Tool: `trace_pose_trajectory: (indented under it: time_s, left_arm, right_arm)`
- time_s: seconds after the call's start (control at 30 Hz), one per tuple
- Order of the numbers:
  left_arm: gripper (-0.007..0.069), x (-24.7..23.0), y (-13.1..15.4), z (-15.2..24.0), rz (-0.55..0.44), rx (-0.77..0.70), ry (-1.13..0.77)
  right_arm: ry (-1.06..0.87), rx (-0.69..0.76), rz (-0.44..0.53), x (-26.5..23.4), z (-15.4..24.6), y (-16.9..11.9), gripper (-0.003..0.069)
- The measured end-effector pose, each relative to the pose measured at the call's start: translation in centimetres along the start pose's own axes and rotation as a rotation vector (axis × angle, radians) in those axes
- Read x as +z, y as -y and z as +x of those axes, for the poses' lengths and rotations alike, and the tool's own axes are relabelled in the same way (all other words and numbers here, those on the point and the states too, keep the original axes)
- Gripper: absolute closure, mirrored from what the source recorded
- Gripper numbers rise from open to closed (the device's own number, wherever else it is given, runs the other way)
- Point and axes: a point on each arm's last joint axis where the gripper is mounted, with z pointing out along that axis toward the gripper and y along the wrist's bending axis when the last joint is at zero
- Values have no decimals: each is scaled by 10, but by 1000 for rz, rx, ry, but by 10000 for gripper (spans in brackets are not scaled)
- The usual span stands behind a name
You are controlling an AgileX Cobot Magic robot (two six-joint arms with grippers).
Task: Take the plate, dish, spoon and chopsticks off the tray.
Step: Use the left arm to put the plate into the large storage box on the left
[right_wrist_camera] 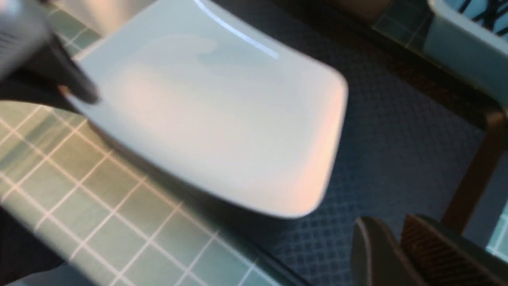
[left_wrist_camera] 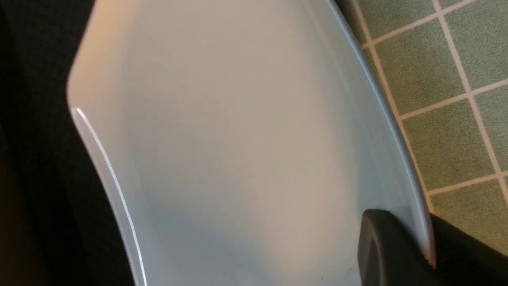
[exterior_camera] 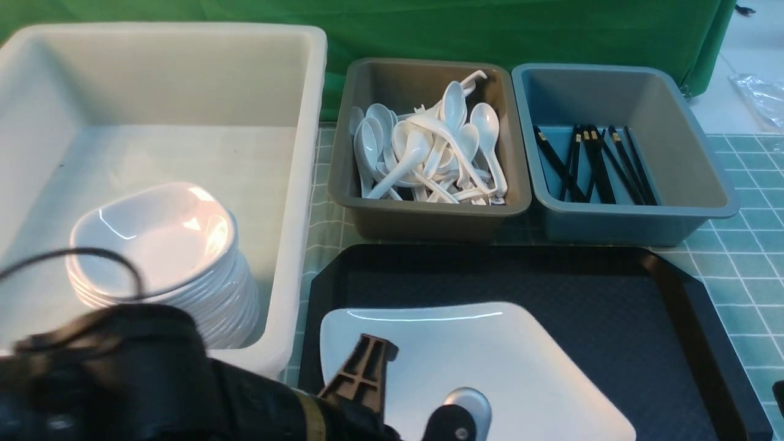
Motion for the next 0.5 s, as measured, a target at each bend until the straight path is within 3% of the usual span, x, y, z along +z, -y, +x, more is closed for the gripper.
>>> trace_pose_trajectory:
  time_s: [0.17, 0.27, 0.5]
  left_arm:
    - [604, -30, 1, 1, -76, -47, 62]
    - [598, -49, 2, 2, -100, -92, 88]
    - [594, -84, -13, -9, -138, -152, 146]
  right_arm:
    - [64, 29, 58, -9, -10, 8, 550]
    - [123, 49, 76, -21, -20, 13, 629]
    - [173, 59, 92, -31, -28, 17, 638]
